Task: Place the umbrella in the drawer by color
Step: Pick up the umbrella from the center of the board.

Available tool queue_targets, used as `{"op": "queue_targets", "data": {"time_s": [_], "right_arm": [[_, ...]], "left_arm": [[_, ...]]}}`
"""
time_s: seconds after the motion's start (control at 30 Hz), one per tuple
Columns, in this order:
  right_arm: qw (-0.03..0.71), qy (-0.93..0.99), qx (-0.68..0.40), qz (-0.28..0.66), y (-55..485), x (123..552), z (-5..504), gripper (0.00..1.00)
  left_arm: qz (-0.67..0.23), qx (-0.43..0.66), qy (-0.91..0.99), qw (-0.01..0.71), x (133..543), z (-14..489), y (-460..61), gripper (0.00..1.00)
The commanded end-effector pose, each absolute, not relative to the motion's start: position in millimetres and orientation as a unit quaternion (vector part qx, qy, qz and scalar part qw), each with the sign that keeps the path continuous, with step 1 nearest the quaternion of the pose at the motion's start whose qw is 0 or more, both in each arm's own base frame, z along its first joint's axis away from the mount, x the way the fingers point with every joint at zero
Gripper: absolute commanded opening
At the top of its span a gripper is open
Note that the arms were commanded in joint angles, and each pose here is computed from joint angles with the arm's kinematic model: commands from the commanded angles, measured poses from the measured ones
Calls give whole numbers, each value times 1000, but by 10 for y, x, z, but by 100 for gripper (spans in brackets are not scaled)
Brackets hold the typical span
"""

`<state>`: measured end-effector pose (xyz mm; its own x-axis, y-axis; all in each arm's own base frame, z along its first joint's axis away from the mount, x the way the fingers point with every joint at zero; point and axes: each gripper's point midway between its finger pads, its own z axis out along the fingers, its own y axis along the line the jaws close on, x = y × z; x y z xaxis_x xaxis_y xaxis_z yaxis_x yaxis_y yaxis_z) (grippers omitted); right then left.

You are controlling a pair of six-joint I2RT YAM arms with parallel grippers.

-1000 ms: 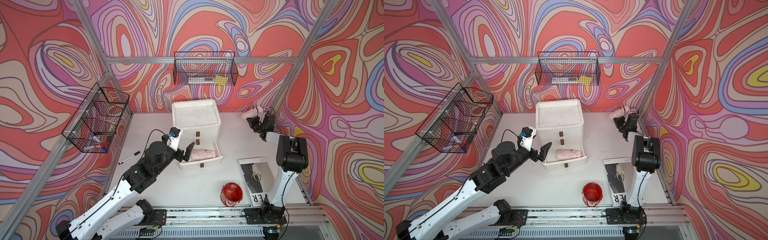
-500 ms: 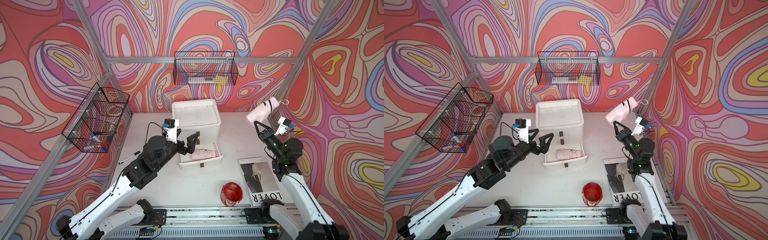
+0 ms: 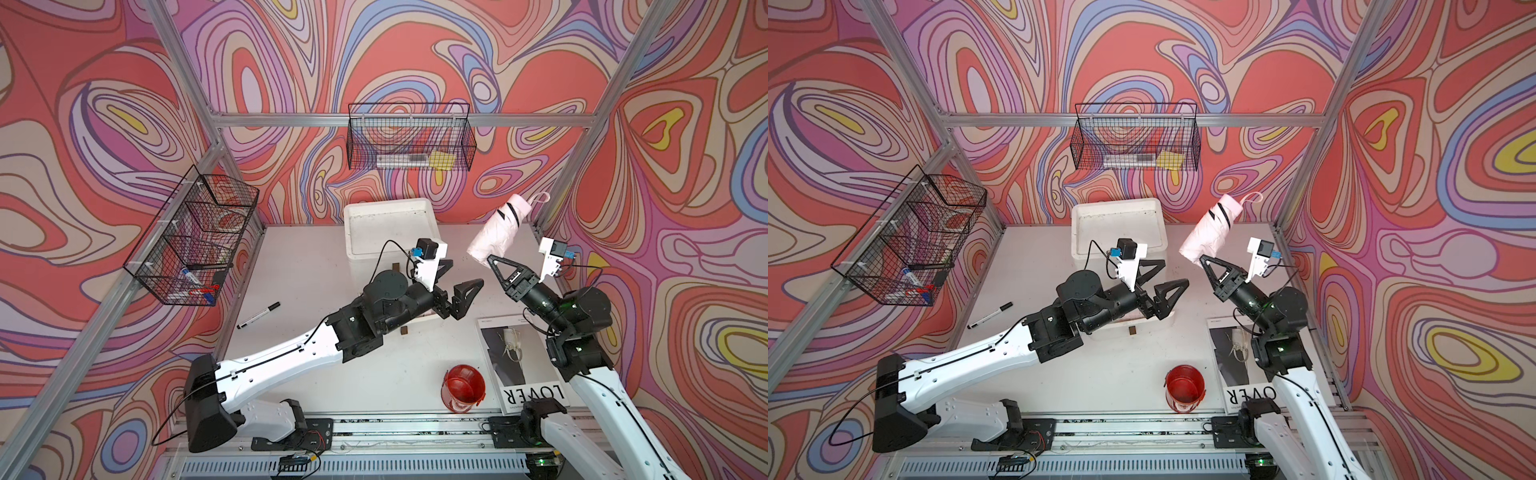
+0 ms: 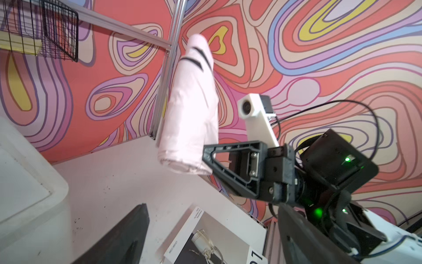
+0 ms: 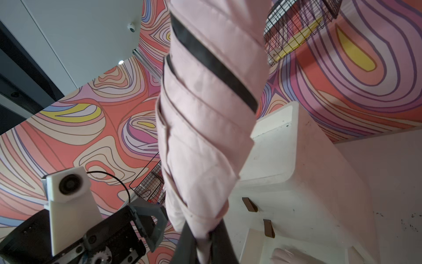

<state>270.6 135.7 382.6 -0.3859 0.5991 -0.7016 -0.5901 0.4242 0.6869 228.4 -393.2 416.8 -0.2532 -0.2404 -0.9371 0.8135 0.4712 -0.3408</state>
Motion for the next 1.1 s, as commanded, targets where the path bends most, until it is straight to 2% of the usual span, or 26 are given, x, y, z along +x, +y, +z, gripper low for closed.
{"op": "queue_targets", "data": {"time_s": [0.0,0.4,0.57,0.7,0.8,0.83,1.03,1.07], "right_arm": [[563,603,-32,565,1440,2539,4029,0],[548,564,-53,616,1532,2348,4186,0],[529,557,-62,637,1600,2315,4164,0],[527,557,-67,638,1624,2296,4145,0],[526,556,-70,639,1634,2281,4146,0],[525,556,-71,641,1645,2273,4147,0],[513,572,-75,635,1690,2311,4045,0],[508,583,-69,630,1697,2351,3983,0]], "left_arm": [[-464,205,614,604,2357,4374,-3912,92],[-454,186,624,609,2525,4215,-4047,83],[-449,155,616,628,2593,4260,-3953,73],[-460,155,606,631,2578,4310,-3973,70],[-458,152,608,630,2603,4294,-3996,62],[-456,151,610,630,2614,4274,-4005,58],[-455,155,611,629,2628,4257,-4036,1],[-454,156,613,627,2623,4257,-4037,0]]}}
